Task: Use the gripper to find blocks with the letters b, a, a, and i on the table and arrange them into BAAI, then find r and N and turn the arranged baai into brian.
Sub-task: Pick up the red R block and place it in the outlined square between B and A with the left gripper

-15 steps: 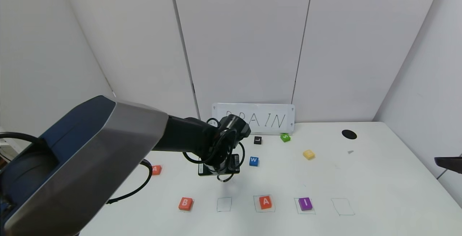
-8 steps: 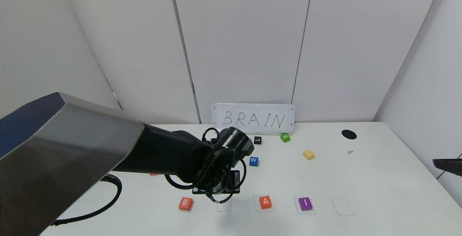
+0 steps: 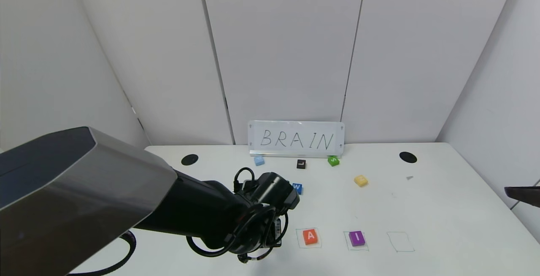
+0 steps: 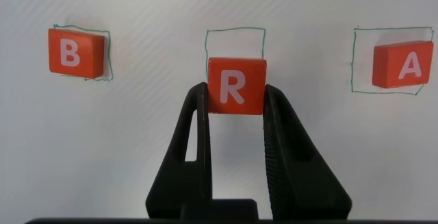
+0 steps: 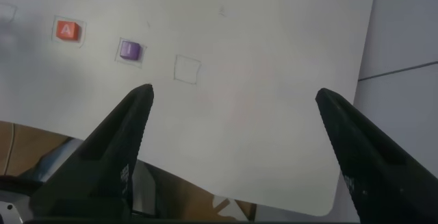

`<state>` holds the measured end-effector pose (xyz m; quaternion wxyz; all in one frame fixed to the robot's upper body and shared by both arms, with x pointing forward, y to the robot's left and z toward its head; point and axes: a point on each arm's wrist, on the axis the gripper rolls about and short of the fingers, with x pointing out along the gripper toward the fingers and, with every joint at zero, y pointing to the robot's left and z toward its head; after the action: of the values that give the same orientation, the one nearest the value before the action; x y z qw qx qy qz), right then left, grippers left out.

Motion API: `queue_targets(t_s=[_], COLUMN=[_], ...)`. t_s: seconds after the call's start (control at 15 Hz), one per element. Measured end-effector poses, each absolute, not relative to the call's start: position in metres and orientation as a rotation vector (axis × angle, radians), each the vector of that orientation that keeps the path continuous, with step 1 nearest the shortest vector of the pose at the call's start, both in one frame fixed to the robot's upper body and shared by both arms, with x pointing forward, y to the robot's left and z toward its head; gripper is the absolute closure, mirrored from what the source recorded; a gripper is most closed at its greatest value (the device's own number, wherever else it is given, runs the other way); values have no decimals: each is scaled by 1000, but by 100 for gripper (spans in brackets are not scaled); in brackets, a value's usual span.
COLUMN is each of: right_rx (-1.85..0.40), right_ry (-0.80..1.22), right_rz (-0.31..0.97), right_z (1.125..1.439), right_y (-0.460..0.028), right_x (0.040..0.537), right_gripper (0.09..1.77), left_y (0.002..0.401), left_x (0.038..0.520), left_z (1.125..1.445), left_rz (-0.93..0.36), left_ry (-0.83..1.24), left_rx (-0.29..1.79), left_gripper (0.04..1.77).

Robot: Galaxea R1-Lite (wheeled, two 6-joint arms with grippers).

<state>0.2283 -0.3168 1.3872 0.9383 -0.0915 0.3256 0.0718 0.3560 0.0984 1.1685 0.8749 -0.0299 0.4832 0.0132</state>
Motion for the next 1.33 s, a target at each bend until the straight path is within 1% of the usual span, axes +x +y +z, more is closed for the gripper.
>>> queue_targets(t_s=[0.53,1.33], right_rx=[-189,-202], right_ry=[668,672], right_rz=[149,153], right_z=[1387,1385], right_y=[-316,-316], right_x=[229,229], right_gripper=[15,15], left_y=[97,91], left_x=[356,364], left_z=[1143,1136], left_rz=[53,55], left_ry=[1005,1002], left_rx=[-59,-60], left_gripper=[131,131])
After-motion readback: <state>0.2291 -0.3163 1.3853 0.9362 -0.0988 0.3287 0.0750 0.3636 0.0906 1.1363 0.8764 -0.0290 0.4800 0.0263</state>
